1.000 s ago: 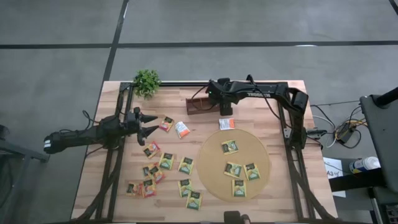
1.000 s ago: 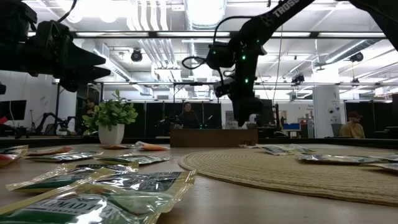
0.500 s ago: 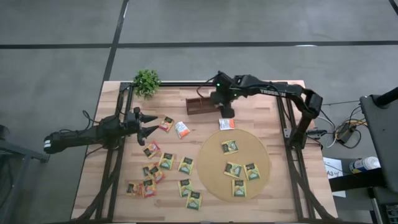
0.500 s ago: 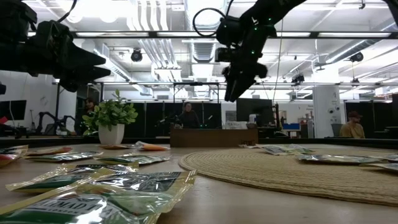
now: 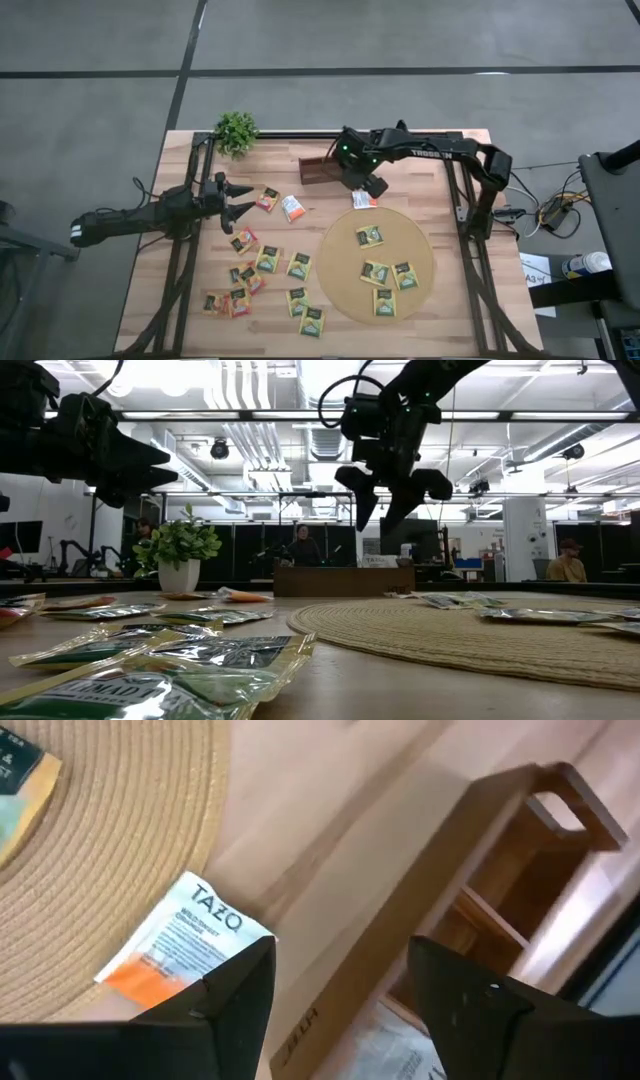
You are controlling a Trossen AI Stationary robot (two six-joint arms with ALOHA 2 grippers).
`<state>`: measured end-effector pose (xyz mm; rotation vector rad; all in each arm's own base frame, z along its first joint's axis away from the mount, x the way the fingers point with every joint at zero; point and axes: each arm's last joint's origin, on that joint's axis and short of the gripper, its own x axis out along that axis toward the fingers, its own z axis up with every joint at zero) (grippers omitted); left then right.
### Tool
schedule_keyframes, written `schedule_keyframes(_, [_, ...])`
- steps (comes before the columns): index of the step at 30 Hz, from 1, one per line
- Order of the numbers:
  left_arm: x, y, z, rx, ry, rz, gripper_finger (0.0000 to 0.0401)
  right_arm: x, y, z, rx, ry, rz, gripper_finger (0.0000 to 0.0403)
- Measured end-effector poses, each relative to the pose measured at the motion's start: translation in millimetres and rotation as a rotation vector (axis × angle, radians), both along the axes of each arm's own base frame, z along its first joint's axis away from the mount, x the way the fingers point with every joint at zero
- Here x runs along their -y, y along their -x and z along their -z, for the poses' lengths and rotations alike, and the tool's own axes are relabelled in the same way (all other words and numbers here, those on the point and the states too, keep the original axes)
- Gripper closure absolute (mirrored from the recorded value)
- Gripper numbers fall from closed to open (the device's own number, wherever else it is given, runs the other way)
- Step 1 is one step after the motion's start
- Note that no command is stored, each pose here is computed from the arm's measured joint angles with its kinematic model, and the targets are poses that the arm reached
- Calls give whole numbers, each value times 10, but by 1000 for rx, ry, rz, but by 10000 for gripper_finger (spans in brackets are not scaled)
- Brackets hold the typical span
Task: Pick & Place Tea
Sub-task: Put the white tea bag into the right section of the wooden organizer
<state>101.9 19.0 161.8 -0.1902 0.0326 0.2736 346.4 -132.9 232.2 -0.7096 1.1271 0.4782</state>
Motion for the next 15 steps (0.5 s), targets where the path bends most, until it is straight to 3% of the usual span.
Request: schedule_keyframes(15, [0,0,0,0,0,0,168,-104,-86,476,-189,-74,-56,177])
